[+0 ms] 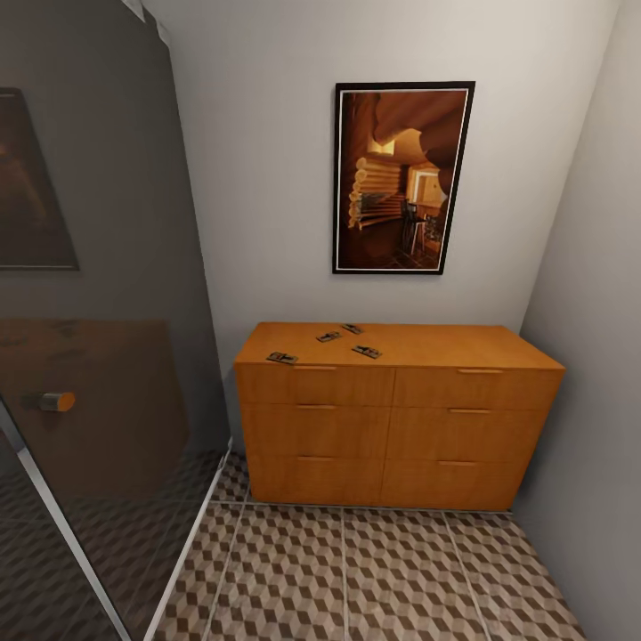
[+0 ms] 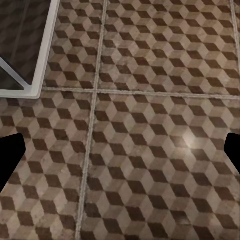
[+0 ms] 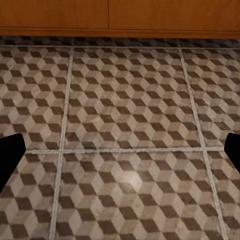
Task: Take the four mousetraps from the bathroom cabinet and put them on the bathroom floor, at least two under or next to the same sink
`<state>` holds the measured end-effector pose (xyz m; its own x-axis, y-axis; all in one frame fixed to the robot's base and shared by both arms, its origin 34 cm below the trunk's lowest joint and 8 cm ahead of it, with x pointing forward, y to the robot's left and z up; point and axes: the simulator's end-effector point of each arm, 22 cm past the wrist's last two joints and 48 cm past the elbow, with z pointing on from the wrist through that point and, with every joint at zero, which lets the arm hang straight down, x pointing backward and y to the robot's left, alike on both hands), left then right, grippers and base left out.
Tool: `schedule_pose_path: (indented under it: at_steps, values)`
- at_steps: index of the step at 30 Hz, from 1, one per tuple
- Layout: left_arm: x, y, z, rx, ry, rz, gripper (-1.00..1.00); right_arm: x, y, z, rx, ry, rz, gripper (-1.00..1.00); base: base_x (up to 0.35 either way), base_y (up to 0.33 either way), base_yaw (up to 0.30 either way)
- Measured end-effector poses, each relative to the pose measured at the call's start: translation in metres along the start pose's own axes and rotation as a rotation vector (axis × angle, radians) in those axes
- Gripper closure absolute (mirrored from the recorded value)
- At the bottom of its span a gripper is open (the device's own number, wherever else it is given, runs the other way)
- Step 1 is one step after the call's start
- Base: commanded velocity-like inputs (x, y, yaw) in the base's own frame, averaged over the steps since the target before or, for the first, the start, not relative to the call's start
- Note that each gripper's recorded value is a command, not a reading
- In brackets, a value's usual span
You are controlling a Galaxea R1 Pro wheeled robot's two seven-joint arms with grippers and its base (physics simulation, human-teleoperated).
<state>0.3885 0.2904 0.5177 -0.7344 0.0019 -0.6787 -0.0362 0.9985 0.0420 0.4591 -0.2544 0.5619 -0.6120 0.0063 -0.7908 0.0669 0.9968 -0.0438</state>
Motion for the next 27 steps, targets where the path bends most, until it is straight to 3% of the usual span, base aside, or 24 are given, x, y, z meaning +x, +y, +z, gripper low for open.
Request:
schedule_pose_path:
  at_steps: [27]
  values:
    - [0.0,0.0,0.0,0.0,0.0,0.0,-1.0,-0.0005,-0.0004,0.0001,0.0,-0.002,0.0,-1.0,0.0,0.0,0.0]
